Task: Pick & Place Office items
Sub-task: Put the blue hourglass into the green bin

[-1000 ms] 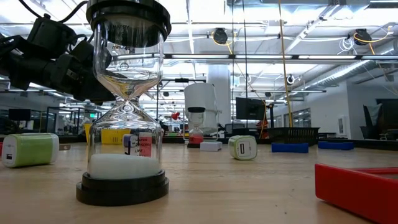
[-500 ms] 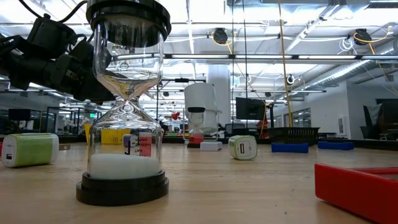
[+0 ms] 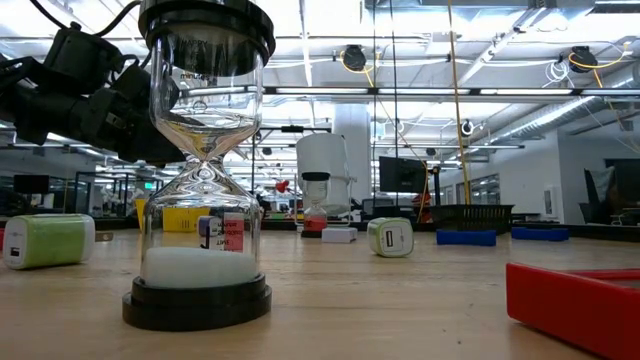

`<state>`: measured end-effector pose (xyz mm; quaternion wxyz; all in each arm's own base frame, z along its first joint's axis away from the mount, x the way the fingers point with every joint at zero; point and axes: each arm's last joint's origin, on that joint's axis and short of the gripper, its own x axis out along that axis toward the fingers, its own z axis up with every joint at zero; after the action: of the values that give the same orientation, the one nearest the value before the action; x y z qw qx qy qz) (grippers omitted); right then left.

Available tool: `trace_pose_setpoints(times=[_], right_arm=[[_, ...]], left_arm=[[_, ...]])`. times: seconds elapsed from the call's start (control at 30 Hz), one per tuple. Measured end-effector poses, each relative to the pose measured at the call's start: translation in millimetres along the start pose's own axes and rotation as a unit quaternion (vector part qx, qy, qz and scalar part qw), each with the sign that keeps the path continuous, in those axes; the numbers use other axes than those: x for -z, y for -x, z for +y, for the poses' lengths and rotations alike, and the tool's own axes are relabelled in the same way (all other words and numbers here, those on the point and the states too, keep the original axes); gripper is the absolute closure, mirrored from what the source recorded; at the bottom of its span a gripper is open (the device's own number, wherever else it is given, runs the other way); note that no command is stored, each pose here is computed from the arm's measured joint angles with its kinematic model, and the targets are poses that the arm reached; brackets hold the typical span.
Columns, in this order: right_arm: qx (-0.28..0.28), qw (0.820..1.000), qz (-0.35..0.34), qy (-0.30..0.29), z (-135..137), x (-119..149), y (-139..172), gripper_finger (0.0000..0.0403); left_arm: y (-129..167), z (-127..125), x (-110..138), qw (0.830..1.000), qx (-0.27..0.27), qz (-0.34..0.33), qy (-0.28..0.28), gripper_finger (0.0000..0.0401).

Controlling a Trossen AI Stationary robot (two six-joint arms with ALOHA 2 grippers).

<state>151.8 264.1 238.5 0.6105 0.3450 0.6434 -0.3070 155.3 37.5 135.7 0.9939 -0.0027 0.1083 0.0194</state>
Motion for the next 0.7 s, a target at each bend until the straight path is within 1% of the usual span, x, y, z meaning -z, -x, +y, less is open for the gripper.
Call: trace_pose_setpoints(times=[0.13,0.33,0.4,0.53,0.63,0.7], right_arm=[[-0.006,1.000,0.003,0.001,1.4,0.6,-0.3,0.0185],[-0.006,1.000,0.005,0.005,1.4,0.8,-0.3,0.0170],[-0.008,1.000,0.006,0.006,1.8,1.0,-0.2,0.0174],[-0.008,1.000,0.008,0.006,2.0,1.2,-0.2,0.0193],[-0.009,1.000,0.010,0.006,2.3,1.4,-0.2,0.0192],[-0.004,1.000,0.021,0.002,2.0,1.9,-0.2,0.0184]], left_arm=[[0.0,0.1,0.0,1.000,0.000,0.000,0.000,0.0380],[0.0,0.1,0.0,1.000,0.000,0.000,0.000,0.0380],[0.0,0.0,0.0,1.000,0.000,0.000,0.001,0.0380],[0.0,0.1,0.0,1.000,0.000,0.000,0.001,0.0380],[0.0,0.0,0.0,1.000,0.000,0.000,0.002,0.0380],[0.0,0.0,0.0,1.000,0.000,0.000,0.002,0.0380]])
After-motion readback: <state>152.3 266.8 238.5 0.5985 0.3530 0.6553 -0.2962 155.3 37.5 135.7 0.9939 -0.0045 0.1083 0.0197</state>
